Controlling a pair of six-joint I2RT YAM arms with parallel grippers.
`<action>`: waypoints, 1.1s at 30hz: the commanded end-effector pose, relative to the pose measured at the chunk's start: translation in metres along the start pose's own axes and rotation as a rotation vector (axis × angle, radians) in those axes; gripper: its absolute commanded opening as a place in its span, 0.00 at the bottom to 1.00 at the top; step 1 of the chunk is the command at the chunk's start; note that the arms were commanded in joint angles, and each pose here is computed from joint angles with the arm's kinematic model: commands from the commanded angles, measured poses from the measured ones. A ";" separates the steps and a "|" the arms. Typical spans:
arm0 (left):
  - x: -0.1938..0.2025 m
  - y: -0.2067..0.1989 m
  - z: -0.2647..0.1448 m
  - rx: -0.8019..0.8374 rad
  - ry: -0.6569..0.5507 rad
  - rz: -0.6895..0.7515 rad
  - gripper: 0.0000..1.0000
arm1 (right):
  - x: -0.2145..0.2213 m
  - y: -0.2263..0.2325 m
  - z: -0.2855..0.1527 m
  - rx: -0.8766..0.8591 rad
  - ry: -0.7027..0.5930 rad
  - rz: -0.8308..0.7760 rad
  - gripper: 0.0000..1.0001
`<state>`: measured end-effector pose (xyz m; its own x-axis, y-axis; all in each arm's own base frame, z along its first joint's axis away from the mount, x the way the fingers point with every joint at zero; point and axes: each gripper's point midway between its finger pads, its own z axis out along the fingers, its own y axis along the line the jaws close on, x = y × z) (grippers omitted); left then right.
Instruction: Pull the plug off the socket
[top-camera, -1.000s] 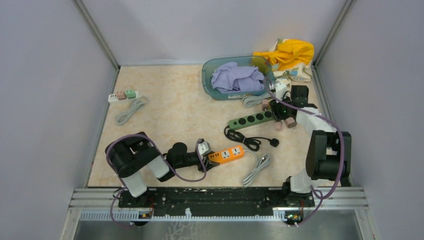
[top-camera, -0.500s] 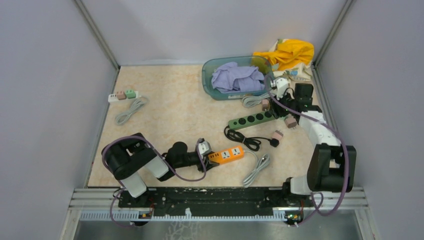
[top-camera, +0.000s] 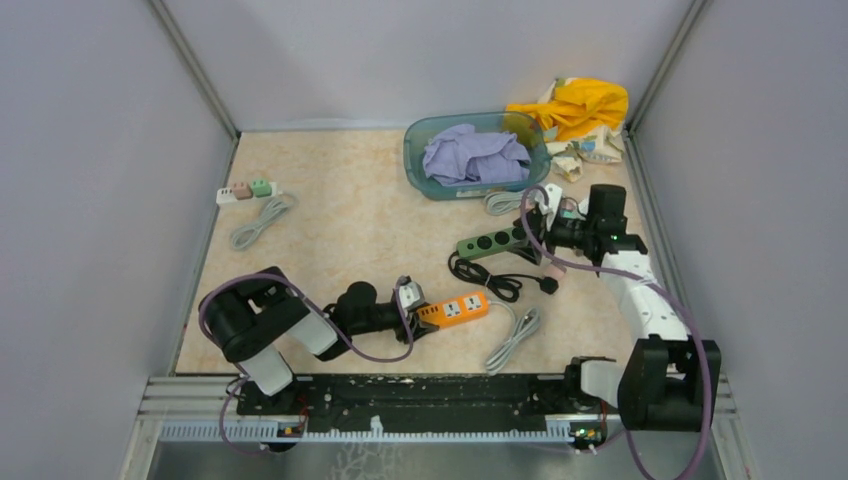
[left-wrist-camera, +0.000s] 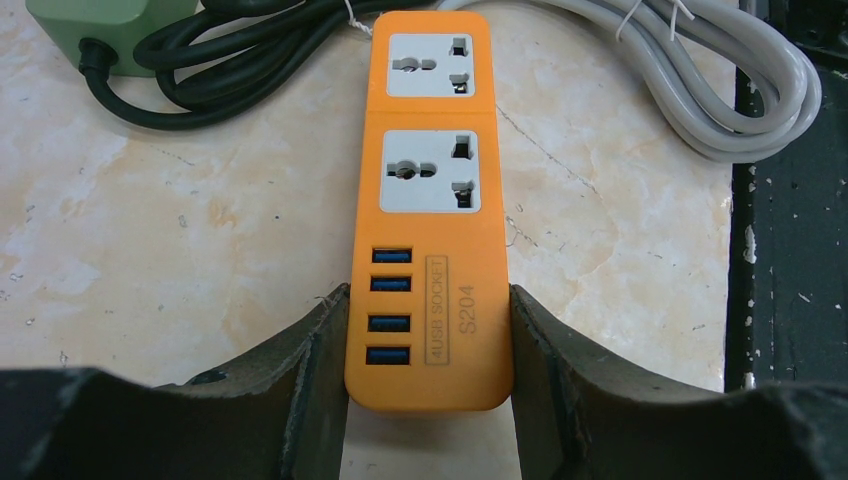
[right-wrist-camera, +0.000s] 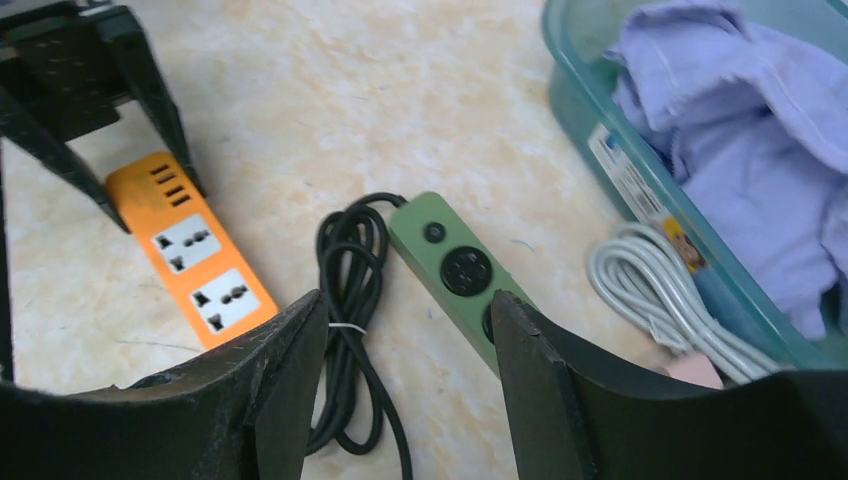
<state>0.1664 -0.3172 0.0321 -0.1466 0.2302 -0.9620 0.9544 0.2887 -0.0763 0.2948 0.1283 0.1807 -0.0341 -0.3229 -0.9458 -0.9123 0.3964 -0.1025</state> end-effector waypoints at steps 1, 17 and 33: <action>-0.009 -0.006 0.002 0.046 -0.016 0.030 0.00 | -0.026 0.032 0.008 -0.161 -0.115 -0.138 0.61; -0.032 -0.003 -0.011 0.031 -0.019 0.136 0.00 | -0.020 0.043 0.017 -0.216 -0.092 -0.144 0.61; -0.060 0.031 -0.037 -0.165 -0.043 0.146 0.00 | -0.022 0.044 0.016 -0.216 -0.094 -0.153 0.61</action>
<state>0.1737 -0.2943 0.0766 -0.0111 0.2774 -0.9607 0.9447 0.3177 0.0809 0.2612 0.1592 0.1730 0.0550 -0.3155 -0.9473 -0.9725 0.1981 -0.1224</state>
